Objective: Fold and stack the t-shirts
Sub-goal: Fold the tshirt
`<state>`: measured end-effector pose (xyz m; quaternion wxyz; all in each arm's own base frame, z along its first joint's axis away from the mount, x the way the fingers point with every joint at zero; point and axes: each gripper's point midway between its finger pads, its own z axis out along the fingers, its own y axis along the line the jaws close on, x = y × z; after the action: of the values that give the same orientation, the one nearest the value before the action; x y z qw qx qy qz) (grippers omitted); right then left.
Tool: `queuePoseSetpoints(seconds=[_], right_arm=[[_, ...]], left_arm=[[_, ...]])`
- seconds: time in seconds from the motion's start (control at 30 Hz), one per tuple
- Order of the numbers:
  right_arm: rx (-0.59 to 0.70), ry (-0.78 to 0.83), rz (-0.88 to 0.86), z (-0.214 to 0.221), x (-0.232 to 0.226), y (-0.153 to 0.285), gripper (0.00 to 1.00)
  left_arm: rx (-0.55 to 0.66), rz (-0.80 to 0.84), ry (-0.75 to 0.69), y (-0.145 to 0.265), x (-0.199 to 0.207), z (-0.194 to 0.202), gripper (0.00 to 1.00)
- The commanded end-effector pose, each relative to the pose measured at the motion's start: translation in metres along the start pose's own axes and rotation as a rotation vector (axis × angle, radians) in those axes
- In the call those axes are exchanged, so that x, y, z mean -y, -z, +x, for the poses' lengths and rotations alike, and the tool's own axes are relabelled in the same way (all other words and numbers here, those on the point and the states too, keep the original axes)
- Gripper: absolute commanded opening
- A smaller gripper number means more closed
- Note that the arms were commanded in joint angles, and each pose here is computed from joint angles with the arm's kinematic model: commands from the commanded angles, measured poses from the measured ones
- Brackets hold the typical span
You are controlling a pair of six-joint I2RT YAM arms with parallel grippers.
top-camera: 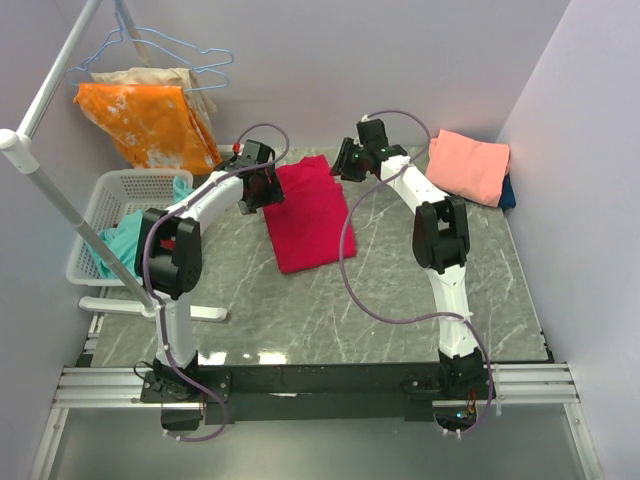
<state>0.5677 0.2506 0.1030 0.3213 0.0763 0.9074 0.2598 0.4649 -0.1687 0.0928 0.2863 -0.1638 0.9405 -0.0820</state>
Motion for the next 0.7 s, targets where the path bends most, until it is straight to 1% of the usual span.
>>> queuePoseSetpoints(seconds=[0.0,0.03,0.07,0.2,0.27,0.3,0.33,0.4,0.43,0.5,0.53,0.57,0.6,0.63,0.67], right_arm=[[0.043,0.029,-0.014,-0.016,-0.006,0.012,0.51],[0.048,0.043,-0.012,-0.018,-0.006,0.016,0.54],[0.042,0.046,0.003,-0.017,-0.004,0.018,0.55],[0.023,0.066,0.040,-0.014,0.002,0.027,0.54],[-0.003,0.072,0.070,-0.002,0.011,0.030,0.54],[-0.002,0.080,0.079,-0.003,0.011,0.040,0.54],[-0.030,0.081,0.108,0.010,0.022,0.040,0.52],[-0.041,0.093,0.125,0.016,0.024,0.054,0.52],[-0.080,0.089,0.150,0.033,0.036,0.055,0.50],[-0.062,0.081,0.158,0.034,0.035,0.072,0.50],[-0.087,0.066,0.186,0.047,0.045,0.076,0.50],[-0.092,0.061,0.186,0.052,0.045,0.080,0.50],[-0.074,0.042,0.179,0.049,0.040,0.093,0.50],[-0.101,0.027,0.193,0.064,0.048,0.096,0.49],[-0.088,0.020,0.172,0.066,0.045,0.099,0.49]], left_arm=[[0.033,0.032,-0.003,0.011,0.010,-0.016,0.76],[0.034,0.034,-0.004,0.013,0.010,-0.016,0.76],[0.033,0.035,-0.004,0.013,0.010,-0.015,0.76],[0.028,0.045,-0.003,0.019,0.009,-0.012,0.76],[0.011,0.056,-0.004,0.020,0.009,-0.006,0.75],[0.009,0.063,-0.004,0.023,0.010,-0.004,0.75],[0.000,0.061,-0.008,0.023,0.009,0.002,0.75],[-0.005,0.073,-0.010,0.030,0.012,0.009,0.75],[-0.018,0.069,-0.010,0.028,0.009,0.018,0.75],[-0.015,0.098,0.001,0.040,0.016,0.026,0.75],[-0.041,0.094,0.005,0.039,0.011,0.040,0.75],[-0.039,0.113,0.015,0.041,0.014,0.044,0.75],[-0.033,0.142,0.038,0.052,0.019,0.047,0.75],[-0.054,0.131,0.047,0.051,0.012,0.063,0.75],[-0.042,0.149,0.059,0.054,0.015,0.065,0.75]])
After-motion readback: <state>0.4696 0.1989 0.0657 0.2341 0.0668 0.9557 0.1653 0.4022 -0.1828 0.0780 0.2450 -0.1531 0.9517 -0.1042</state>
